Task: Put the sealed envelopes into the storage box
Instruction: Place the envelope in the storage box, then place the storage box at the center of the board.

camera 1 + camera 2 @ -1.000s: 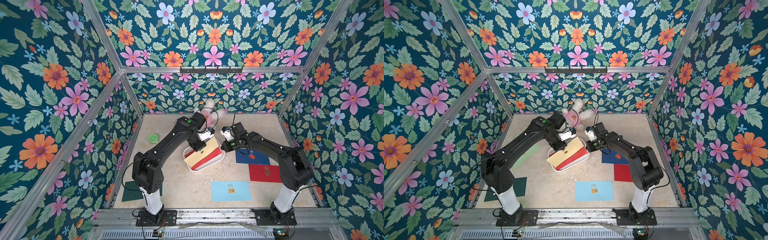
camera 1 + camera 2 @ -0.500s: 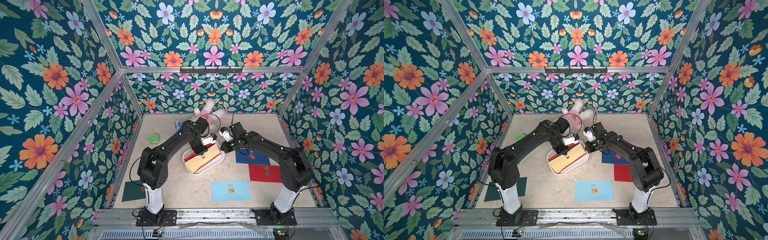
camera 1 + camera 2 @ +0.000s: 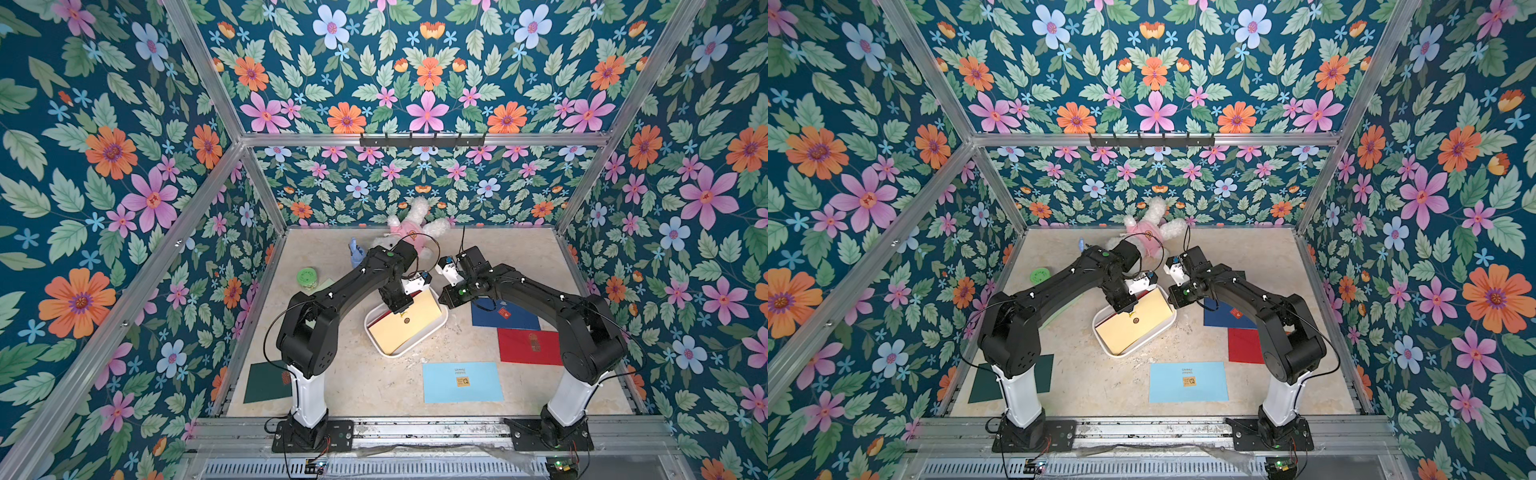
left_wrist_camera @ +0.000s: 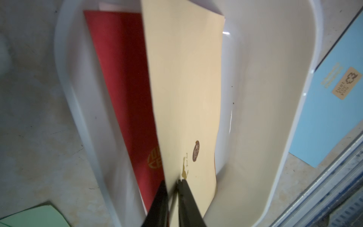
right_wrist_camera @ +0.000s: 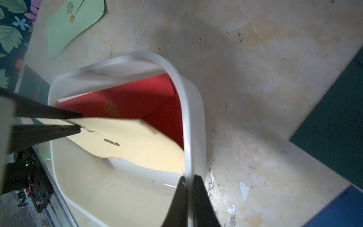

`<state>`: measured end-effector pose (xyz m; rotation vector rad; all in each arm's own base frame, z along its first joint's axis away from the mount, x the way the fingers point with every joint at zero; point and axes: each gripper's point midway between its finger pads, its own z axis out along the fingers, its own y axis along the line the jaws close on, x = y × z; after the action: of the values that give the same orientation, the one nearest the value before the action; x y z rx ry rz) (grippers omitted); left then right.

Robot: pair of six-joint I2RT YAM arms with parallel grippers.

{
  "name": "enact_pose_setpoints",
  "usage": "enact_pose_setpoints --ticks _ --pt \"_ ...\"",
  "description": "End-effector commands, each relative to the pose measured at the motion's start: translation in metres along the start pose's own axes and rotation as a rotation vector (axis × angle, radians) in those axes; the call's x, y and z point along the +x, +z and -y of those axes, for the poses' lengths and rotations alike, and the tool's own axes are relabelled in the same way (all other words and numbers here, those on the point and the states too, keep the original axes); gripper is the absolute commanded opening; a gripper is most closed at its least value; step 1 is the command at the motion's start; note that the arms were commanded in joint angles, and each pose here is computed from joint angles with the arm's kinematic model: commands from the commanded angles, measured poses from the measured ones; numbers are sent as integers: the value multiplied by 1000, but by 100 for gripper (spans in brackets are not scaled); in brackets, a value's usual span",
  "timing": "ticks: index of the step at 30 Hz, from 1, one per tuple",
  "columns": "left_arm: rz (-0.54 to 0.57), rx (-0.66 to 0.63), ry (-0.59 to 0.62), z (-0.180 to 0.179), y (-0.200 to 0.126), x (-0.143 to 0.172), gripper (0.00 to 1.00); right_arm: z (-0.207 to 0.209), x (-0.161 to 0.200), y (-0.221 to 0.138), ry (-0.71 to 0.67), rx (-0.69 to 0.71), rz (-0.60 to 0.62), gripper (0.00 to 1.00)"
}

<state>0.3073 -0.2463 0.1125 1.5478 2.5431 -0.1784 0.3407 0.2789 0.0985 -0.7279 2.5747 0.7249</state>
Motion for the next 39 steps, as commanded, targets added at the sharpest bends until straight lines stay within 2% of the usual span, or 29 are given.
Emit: enact_pose_setpoints --ticks 1,9,16,18,26,33,36,39 --pt "40 -111 -45 -23 -12 -7 30 0 -7 2 11 -1 29 6" --pt "149 -264 -149 -54 -49 -18 41 16 -15 7 118 65 60 6" --pt "284 -386 -404 -77 -74 -19 47 42 -33 11 280 143 135 9" --pt "309 -369 -478 -73 -72 -15 48 42 -35 14 292 140 139 12" --pt "503 -191 -779 -37 -60 -2 46 33 -44 1 317 112 173 39" --pt "512 -128 -904 12 -47 14 46 28 6 -32 388 151 110 50" --pt "528 -104 -922 39 -40 16 47 20 42 -44 423 135 71 51" --pt "536 -64 -964 60 -26 20 47 4 86 -36 449 80 12 50"
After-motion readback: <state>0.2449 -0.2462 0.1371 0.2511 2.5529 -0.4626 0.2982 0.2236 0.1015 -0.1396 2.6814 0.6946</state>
